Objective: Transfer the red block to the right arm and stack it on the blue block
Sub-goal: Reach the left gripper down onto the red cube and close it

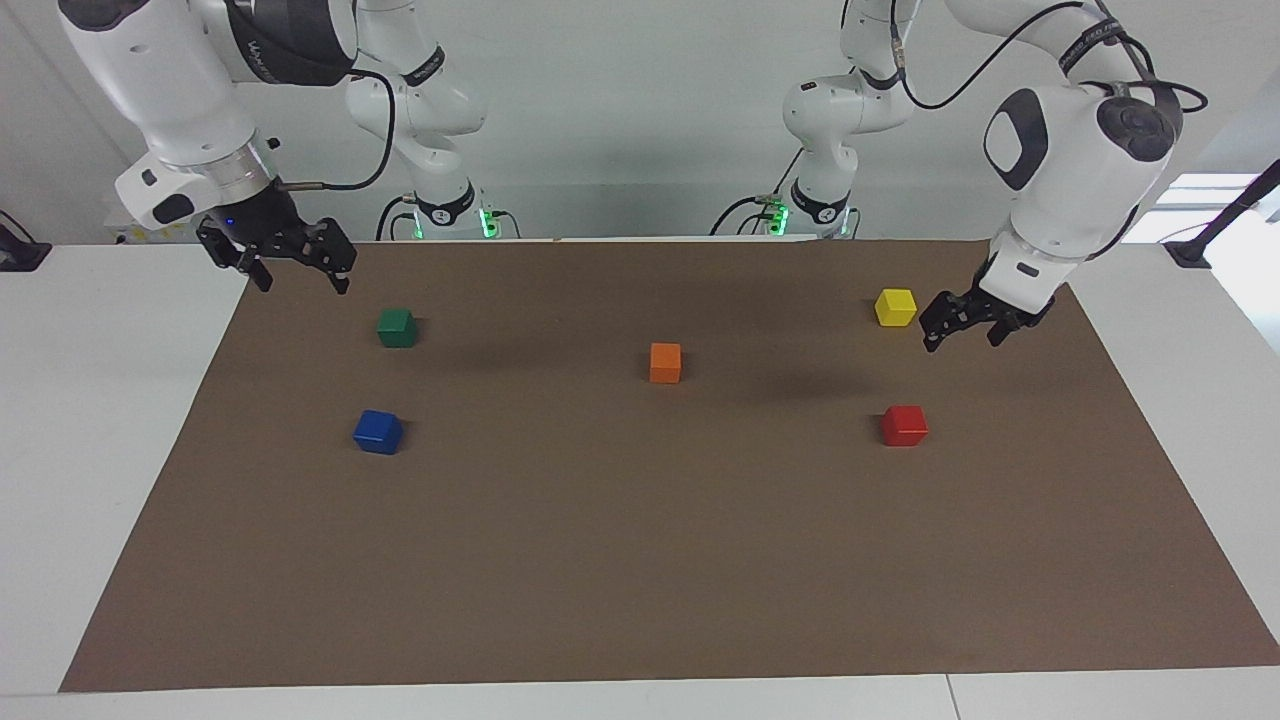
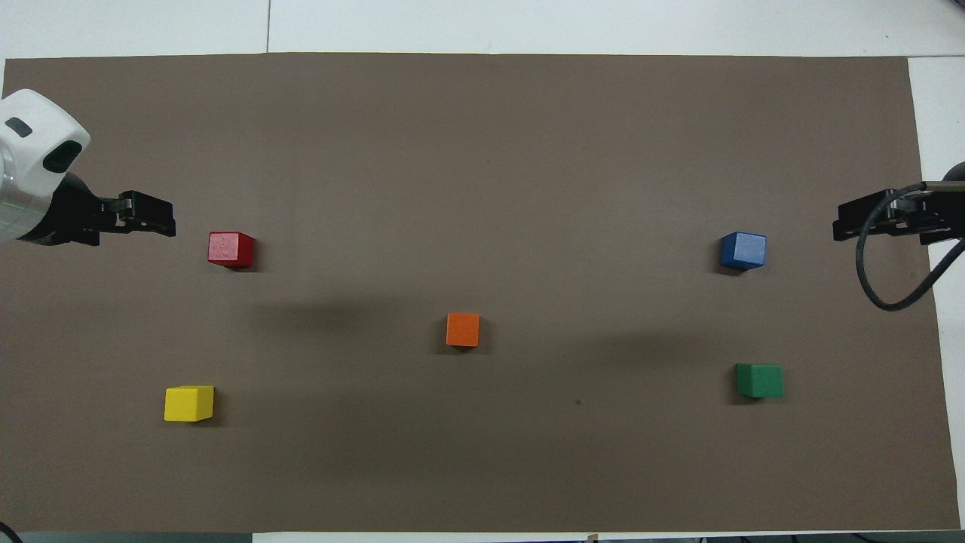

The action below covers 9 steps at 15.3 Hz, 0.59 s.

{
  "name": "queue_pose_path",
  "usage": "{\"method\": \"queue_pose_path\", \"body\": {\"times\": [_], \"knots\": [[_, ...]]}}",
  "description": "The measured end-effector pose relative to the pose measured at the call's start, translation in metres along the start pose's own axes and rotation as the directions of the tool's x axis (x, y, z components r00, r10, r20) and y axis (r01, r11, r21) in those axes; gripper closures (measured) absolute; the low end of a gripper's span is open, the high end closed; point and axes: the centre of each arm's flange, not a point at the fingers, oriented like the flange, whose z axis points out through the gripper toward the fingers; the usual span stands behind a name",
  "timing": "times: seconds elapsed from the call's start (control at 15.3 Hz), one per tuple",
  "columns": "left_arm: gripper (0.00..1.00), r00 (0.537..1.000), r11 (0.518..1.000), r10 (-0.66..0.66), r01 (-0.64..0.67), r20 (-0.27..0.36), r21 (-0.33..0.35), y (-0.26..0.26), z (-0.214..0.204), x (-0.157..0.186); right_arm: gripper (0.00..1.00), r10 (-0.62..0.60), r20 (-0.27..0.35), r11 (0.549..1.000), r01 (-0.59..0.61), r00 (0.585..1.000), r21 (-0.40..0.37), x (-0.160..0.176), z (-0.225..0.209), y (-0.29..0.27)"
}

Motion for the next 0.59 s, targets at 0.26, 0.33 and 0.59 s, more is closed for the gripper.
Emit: {"method": "queue_pose_path", "body": {"times": [0.26,0.33,0.59], "knots": [[0.0,0.999,1.0,-0.008,0.008,-0.036,-0.01,-0.005,0.09,0.002,0.0,0.014,0.005,1.0,-0.014,1.0,0.004,0.0,0.0,0.014],[0.0,0.999,1.0,-0.011,0.011,-0.038,-0.012,-0.007,0.105,0.001,0.0,-0.021,0.002,0.999,0.021,1.0,0.038,-0.001,-0.001,0.014],[0.0,1.0,1.0,0.016,-0.016,-0.017,0.009,-0.007,0.137,0.004,0.0,-0.106,-0.046,0.9,0.115,0.993,0.419,-0.006,0.001,0.043]]}}
